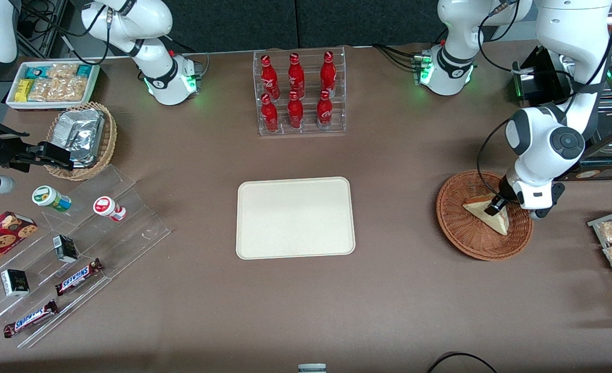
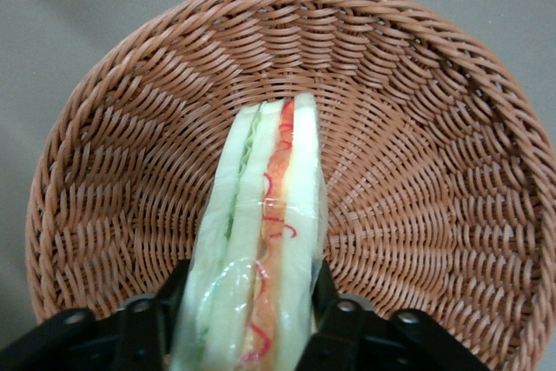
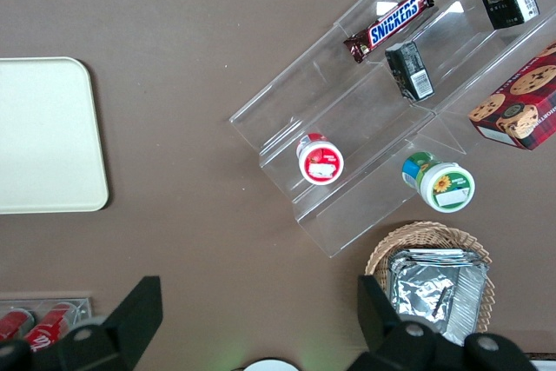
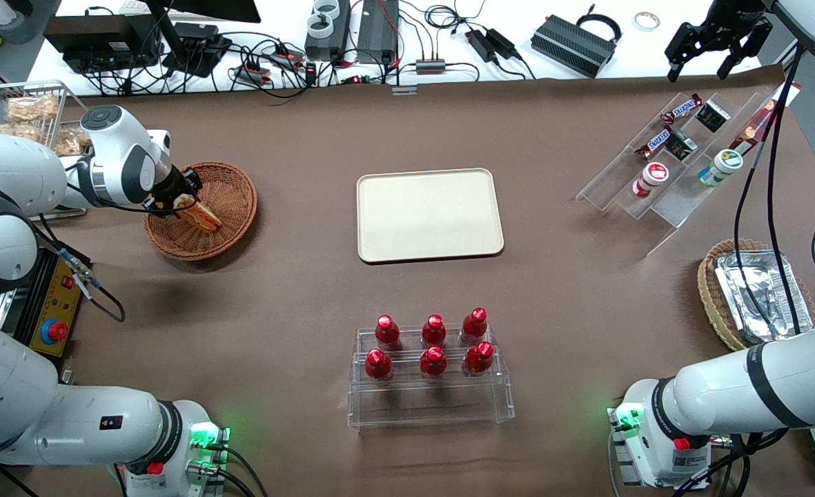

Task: Place sandwich from basket to tray
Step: 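Lift the sandwich and carry it with the left gripper toward the cream tray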

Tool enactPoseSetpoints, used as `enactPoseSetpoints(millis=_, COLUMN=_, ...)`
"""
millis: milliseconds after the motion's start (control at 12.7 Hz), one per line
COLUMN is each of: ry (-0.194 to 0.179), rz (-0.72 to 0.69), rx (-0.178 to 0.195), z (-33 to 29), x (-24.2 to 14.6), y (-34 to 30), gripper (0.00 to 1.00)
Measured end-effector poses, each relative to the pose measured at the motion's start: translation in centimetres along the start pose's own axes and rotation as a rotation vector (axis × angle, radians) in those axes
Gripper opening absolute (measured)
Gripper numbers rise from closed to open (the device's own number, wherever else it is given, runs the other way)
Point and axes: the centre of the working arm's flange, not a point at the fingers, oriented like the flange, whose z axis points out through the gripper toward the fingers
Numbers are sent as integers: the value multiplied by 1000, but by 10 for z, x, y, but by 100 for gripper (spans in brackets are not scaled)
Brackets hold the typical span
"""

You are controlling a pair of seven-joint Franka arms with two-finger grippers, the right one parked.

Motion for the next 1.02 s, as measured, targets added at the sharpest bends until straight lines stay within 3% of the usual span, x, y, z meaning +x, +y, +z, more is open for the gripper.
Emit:
enactPoseSetpoints(millis=157, ry=9, rz=-1, rx=-11, z=-14, x=5, y=10, gripper=36)
enactPoseSetpoints(millis=472, ry=-93, rz=98, rx=78, z=-128, x=-7, y=75, gripper=28)
enactPoseSetpoints(millis=708, ry=-108, rz=235, rx=94, z=-217, x=-59, y=134, gripper=16)
enactPoseSetpoints(millis=1022, ry=-84, rz=444, rx=68, z=-244, x=-162, y=214, gripper=16)
